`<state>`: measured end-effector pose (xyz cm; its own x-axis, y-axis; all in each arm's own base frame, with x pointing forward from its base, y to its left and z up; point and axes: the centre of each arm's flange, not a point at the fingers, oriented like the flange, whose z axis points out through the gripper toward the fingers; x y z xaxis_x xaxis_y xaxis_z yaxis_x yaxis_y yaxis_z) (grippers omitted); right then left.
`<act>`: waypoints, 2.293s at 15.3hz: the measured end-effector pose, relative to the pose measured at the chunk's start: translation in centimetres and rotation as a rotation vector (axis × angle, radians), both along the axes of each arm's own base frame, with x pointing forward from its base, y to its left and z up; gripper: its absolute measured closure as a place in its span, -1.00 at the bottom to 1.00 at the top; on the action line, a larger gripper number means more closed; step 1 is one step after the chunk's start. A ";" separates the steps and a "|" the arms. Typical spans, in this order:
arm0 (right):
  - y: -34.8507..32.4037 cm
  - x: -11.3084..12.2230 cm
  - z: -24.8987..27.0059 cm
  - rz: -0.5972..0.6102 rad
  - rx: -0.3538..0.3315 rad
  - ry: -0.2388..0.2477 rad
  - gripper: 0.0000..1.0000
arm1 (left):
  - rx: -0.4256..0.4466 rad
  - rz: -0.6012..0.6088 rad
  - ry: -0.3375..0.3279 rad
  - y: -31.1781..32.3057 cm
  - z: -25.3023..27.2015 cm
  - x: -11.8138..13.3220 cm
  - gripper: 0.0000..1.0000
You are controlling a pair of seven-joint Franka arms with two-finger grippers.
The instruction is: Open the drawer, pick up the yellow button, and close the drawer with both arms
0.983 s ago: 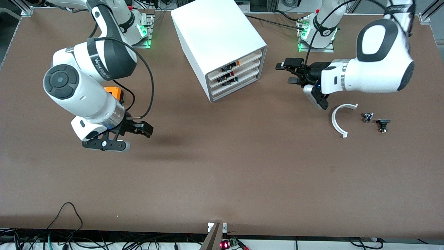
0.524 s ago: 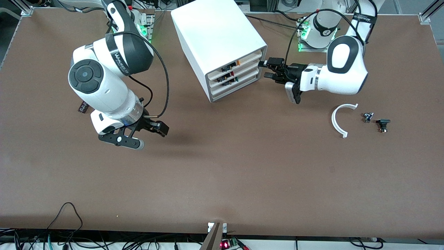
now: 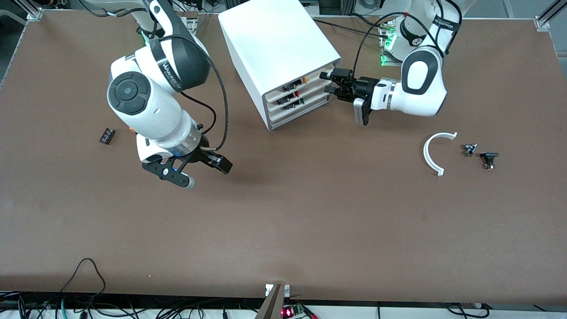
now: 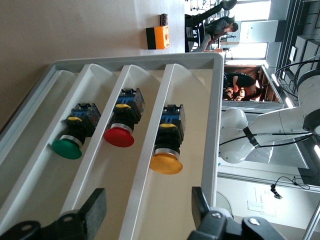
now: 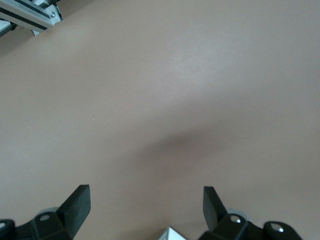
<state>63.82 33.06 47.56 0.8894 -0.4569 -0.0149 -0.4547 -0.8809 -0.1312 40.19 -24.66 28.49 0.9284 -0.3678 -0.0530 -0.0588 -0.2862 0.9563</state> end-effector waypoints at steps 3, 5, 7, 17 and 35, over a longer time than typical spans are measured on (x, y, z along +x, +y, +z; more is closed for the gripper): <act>1.2 -0.1 0.3 -0.056 0.035 0.006 -1.00 | 0.005 -0.006 0.014 -0.6 -0.8 -0.9 -0.38; 1.4 0.3 0.5 -0.085 0.057 0.010 -1.00 | 0.004 -0.008 0.019 -0.7 -1.0 -1.2 -0.13; 1.6 0.6 0.7 -0.109 0.067 0.005 -1.00 | -0.004 -0.029 0.013 -1.3 -1.4 -1.7 -0.05; 4.3 0.3 1.3 -0.242 0.128 0.013 -1.00 | -0.034 -0.029 -0.009 -1.4 -2.5 -1.7 0.72; 20.6 -10.4 -2.5 -0.456 0.130 0.092 -1.00 | 0.122 -0.016 -0.089 7.8 0.0 11.8 -0.61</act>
<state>53.38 53.63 45.07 0.5912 -0.7891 -0.1667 -0.8056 -0.5680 -0.1683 52.01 -16.88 28.48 0.9256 -0.3781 -0.0161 -0.1469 -0.3981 0.9055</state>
